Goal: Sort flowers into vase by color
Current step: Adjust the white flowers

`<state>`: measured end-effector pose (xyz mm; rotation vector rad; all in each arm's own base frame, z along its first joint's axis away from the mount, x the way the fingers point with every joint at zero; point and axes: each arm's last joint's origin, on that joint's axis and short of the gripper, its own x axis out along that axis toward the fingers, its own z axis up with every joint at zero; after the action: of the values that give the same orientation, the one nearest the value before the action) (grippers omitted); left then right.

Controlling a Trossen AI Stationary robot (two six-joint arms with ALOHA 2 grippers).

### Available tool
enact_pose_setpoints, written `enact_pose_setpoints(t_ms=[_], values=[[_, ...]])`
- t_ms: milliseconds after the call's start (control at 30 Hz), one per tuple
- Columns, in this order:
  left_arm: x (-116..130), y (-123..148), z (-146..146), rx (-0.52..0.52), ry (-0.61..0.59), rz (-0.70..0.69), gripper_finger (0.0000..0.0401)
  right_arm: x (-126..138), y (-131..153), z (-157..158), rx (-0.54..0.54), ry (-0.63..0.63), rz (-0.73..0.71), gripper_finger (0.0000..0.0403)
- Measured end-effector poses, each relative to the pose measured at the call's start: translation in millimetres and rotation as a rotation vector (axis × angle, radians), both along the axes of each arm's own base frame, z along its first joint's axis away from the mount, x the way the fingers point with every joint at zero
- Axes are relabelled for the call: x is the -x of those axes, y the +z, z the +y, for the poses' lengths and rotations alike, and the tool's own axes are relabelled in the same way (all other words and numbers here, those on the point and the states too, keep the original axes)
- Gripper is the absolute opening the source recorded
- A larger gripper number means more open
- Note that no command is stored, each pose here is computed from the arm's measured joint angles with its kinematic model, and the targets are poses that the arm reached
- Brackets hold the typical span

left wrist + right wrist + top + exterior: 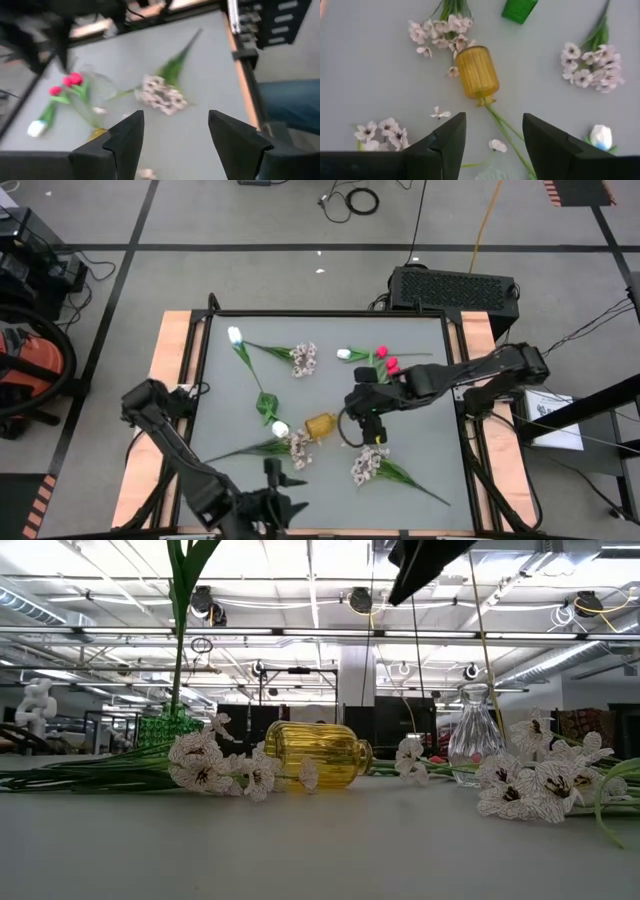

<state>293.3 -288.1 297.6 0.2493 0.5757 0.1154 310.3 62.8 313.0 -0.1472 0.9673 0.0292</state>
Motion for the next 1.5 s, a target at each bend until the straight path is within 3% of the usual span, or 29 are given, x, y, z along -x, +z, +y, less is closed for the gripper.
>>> enact_pose_setpoints(t_ms=[267, 400, 833, 1267, 1500], values=[[-38, -34, 7, 0.073, 0.116, -0.012, 0.0228, 5, 5, 7, -0.002, 0.023, -0.016, 0.0187], [-46, -49, 2, 0.121, 0.149, -0.024, 0.0228, 5, 5, 7, -0.002, 0.022, -0.016, 0.0187], [-29, -84, -29, 0.308, 0.261, -0.019, 0.0227, 14, 2, 23, -0.012, 0.046, 0.032, 0.0187], [-19, -110, -29, 0.185, 0.326, 0.023, 0.0227, 29, 4, 50, -0.002, 0.147, 0.064, 0.0187], [-10, -120, -18, 0.094, 0.456, -0.024, 0.0227, 30, 5, 49, 0.005, 0.158, 0.061, 0.0187]])
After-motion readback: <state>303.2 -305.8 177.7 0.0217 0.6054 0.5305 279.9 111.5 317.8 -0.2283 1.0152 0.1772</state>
